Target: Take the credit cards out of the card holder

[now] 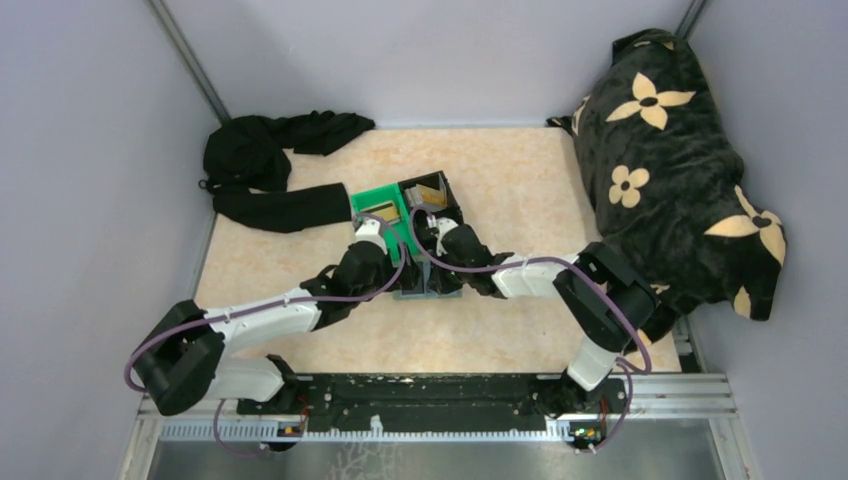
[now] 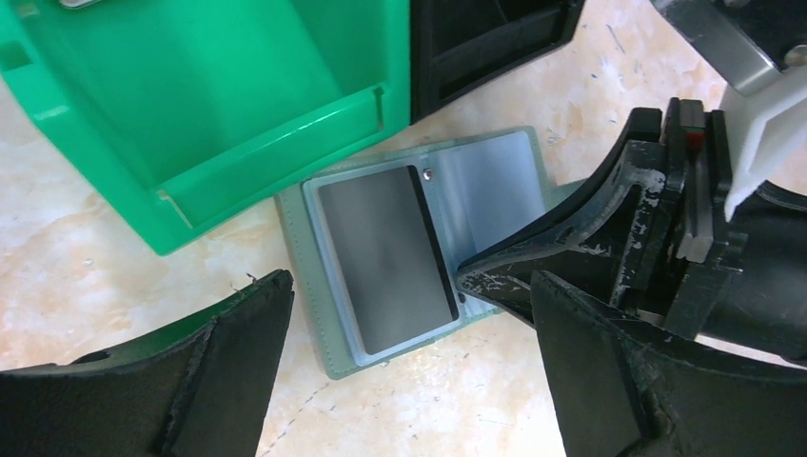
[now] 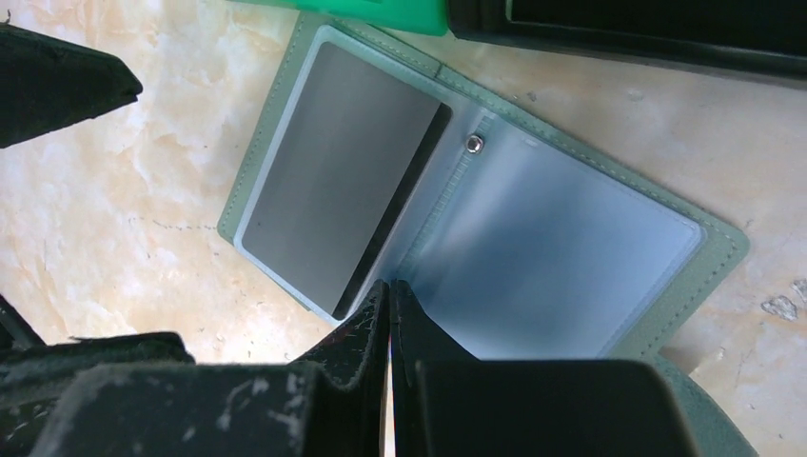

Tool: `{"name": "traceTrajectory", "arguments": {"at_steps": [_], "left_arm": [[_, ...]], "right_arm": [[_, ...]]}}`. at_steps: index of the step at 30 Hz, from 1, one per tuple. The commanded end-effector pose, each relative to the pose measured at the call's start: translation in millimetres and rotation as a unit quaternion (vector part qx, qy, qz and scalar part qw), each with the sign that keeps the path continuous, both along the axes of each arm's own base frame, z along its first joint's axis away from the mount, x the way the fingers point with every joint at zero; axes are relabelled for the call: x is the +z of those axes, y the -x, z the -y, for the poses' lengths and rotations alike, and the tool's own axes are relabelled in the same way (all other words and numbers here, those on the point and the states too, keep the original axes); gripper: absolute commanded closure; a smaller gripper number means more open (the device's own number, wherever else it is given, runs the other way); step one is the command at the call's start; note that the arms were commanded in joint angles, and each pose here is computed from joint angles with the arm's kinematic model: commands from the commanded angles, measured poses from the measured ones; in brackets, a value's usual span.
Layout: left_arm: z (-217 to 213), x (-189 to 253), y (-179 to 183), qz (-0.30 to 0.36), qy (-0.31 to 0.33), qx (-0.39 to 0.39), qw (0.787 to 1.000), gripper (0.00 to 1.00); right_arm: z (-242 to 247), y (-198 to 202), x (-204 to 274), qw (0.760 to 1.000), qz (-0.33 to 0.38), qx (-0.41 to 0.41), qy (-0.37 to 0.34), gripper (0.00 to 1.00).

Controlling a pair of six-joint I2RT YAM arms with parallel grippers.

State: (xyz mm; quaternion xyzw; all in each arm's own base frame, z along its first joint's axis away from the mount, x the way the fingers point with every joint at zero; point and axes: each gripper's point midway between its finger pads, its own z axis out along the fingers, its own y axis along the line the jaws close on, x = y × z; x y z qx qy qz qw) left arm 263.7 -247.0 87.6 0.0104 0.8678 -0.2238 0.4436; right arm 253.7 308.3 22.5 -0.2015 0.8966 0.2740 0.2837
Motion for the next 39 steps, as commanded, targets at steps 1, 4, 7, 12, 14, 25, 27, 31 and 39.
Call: {"name": "traceTrajectory", "arguments": {"at_steps": [1,4,7,12,14,25,27,31,39], "left_arm": [[20.6,7.5,3.3,0.006,0.03,-0.042,0.999,0.01],[28.5,8.5,1.6,0.002,0.043,-0.049,0.998,0.08],[40.2,9.5,3.2,-0.011,0.062,-0.068,0.996,0.13],[63.7,16.5,11.2,-0.022,0.121,-0.118,0.985,0.22],[72.7,24.1,16.4,-0.027,0.164,-0.141,0.976,0.27],[68.5,10.0,52.2,-0.104,0.262,-0.165,0.945,0.51],[64.1,2.5,59.2,-0.126,0.268,-0.156,0.942,0.52],[54.5,-0.7,60.8,-0.135,0.283,-0.134,0.94,0.49],[47.2,-4.5,59.8,-0.146,0.293,-0.122,0.937,0.47]], "right_arm": [[32.0,-0.6,-7.3,0.999,0.0,-0.041,0.035,1.0],[42.2,-3.0,-2.5,0.998,0.003,-0.052,0.033,1.0],[50.7,-4.6,1.9,0.998,0.008,-0.057,0.033,1.0],[47.8,-1.3,10.5,0.999,0.013,-0.036,0.018,1.0],[39.7,-1.0,21.2,0.999,0.021,-0.023,-0.007,1.0],[33.6,-14.2,44.6,0.998,0.04,-0.006,-0.041,1.0],[32.1,-14.6,43.3,0.998,0.04,-0.003,-0.045,1.0],[39.9,-15.4,20.3,1.0,0.02,-0.013,-0.007,1.0],[39.0,4.9,9.1,1.0,0.009,0.003,-0.002,1.0]]}}
